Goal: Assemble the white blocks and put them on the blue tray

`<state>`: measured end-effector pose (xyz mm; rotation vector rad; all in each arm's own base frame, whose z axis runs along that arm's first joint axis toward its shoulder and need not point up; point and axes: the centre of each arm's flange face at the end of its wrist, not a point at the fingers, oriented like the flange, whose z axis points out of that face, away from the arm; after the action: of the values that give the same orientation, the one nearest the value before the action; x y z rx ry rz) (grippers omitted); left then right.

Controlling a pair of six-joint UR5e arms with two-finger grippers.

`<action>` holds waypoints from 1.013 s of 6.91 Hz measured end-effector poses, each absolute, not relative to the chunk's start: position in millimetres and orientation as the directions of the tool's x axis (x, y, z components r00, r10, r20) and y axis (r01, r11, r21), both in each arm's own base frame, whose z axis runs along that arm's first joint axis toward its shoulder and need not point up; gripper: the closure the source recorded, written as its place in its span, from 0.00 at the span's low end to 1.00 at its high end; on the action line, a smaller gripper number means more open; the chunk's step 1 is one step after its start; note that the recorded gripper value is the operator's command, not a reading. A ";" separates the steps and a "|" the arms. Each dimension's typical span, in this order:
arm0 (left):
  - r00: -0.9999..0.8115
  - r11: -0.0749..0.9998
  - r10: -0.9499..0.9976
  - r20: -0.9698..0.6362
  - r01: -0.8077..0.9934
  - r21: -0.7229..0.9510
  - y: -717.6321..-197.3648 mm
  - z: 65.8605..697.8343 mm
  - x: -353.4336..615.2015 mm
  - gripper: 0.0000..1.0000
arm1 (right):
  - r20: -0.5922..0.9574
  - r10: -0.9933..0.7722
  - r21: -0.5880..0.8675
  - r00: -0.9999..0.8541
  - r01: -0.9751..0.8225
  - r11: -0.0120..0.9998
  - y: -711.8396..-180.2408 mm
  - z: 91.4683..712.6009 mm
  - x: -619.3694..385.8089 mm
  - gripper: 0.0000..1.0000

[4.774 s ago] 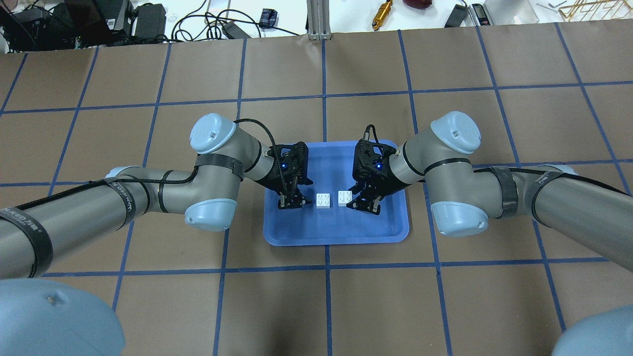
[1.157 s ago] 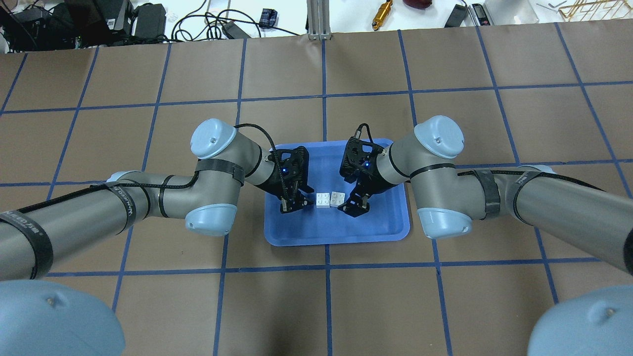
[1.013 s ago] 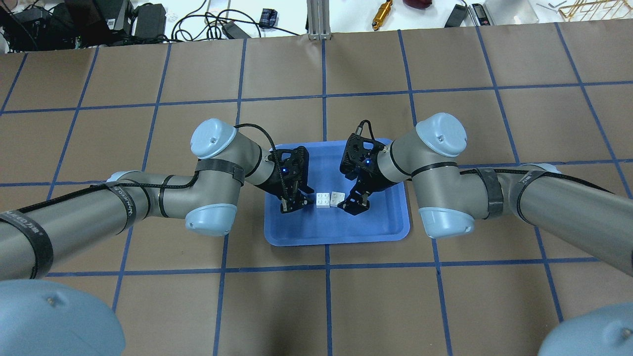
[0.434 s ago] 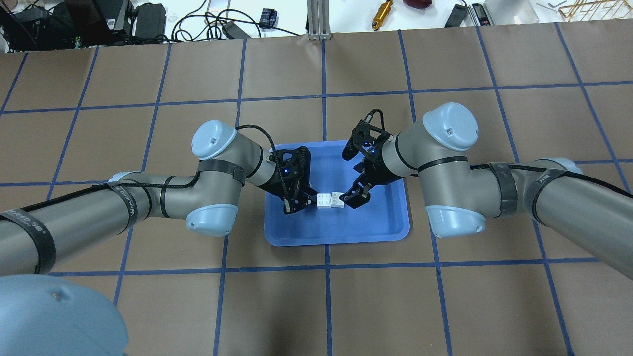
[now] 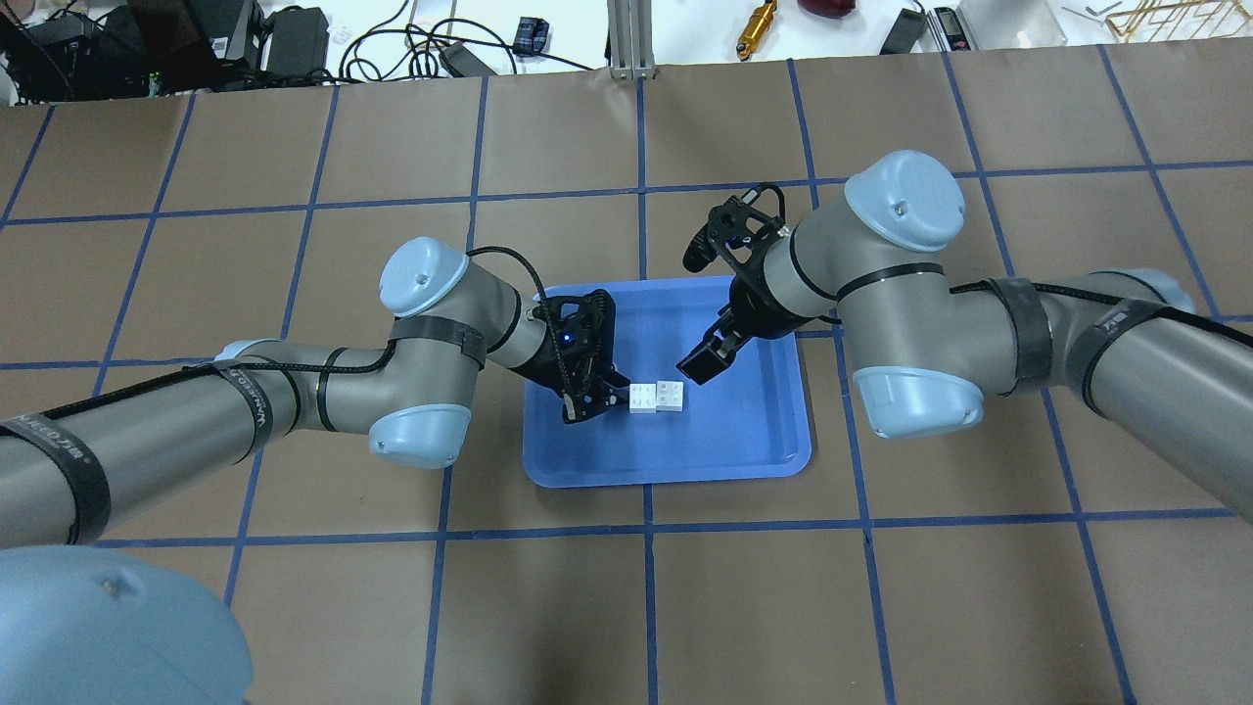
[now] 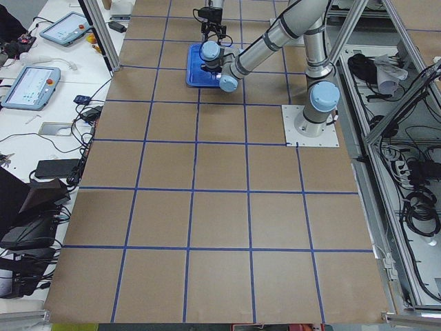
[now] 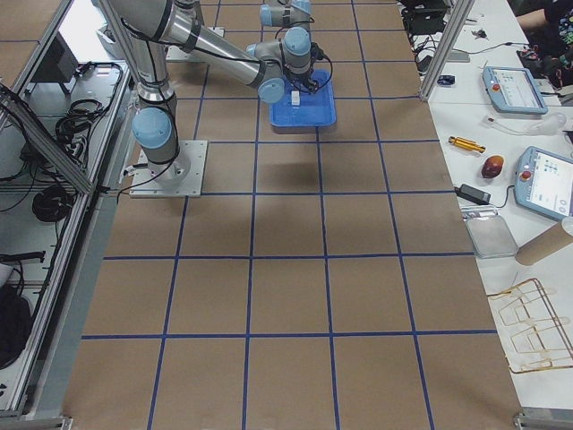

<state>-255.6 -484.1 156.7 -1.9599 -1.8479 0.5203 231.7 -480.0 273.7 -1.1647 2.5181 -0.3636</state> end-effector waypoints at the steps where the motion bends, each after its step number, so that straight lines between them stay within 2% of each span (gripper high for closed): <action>1: 0.057 -0.052 0.998 -0.007 0.850 -0.524 -484.9 160.7 -255.5 0.70 | -0.216 -0.721 -0.329 -0.659 -0.646 0.689 -487.6 288.0 230.2 0.00; 4: 0.045 -0.060 0.998 -0.041 0.847 -0.527 -489.5 179.4 -252.2 0.67 | -0.245 -0.491 -0.166 -0.836 -0.463 0.871 -501.5 341.5 220.1 0.00; 5: 0.033 -0.056 0.998 -0.053 0.848 -0.527 -492.2 191.7 -249.7 0.49 | -0.240 -0.380 -0.110 -0.893 -0.364 0.925 -503.0 358.0 214.7 0.00; 7: -0.027 0.001 0.999 -0.042 0.850 -0.527 -497.7 226.9 -246.7 0.24 | -0.182 -0.198 -0.029 -0.963 -0.196 0.980 -500.8 389.9 196.8 0.00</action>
<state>-246.7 -497.7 226.9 -1.9100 -1.9393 0.5953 196.8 -500.8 389.9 -0.2958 2.9421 -0.0164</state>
